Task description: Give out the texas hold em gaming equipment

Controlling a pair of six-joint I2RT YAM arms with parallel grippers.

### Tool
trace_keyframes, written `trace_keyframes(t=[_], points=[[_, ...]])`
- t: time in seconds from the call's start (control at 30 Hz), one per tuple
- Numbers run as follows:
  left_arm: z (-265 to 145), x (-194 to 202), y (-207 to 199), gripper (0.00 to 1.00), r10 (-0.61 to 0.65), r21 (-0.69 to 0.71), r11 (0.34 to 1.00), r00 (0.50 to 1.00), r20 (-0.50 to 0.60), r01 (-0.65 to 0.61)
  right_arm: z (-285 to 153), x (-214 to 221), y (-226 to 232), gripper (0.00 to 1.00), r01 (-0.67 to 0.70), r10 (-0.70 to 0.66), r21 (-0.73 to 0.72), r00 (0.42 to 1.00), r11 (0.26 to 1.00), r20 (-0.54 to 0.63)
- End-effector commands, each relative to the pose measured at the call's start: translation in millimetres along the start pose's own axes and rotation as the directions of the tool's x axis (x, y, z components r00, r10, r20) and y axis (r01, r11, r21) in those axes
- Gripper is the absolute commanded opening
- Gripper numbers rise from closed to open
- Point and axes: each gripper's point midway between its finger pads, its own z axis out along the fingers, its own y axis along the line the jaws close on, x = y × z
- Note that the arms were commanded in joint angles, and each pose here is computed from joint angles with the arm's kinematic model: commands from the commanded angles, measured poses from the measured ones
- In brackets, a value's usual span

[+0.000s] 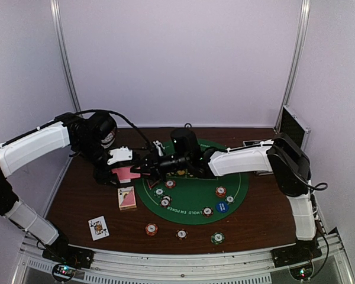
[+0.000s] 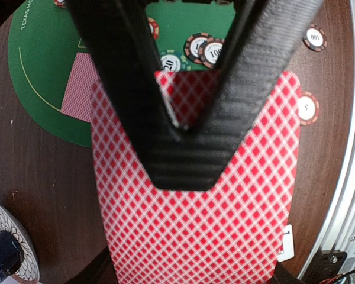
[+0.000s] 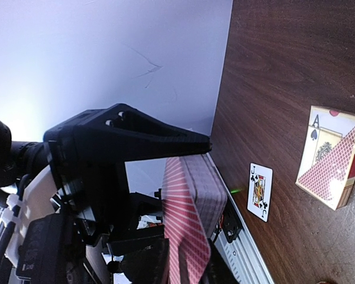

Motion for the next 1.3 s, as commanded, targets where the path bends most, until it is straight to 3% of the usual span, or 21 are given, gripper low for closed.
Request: trace_keyframes(t=[0.0, 0.4, 0.73, 0.97, 1.27], points=[[-6.6, -4.9, 4.5, 0.33, 0.016, -0.038, 0.999, 0.999, 0.028, -0.015, -9.9, 4.6, 21.2, 0.17, 0.024, -0.024, -0.028, 1.0, 0.999, -0.013], [-5.7, -2.1, 3.8, 0.33, 0.016, -0.04, 0.999, 1.0, 0.019, -0.015, -23.4, 4.6, 23.4, 0.0, 0.02, -0.02, -0.019, 1.0, 1.0, -0.012], [-5.0, 0.5, 3.1, 0.33, 0.015, -0.043, 0.999, 1.0, 0.011, -0.015, -60.4, -20.4, 7.2, 0.0, -0.006, 0.005, 0.016, 0.999, 1.0, 0.049], [-1.9, 4.0, 1.8, 0.33, 0.008, -0.039, 0.999, 1.0, -0.002, -0.008, -131.1, -66.2, -12.9, 0.0, -0.016, 0.004, 0.063, 0.984, 0.998, 0.18], [-2.7, 1.2, -0.2, 0.32, -0.002, -0.025, 1.0, 1.0, 0.012, 0.002, -239.5, -134.0, -67.5, 0.0, -0.058, -0.056, 0.34, 0.947, 0.939, 0.317]])
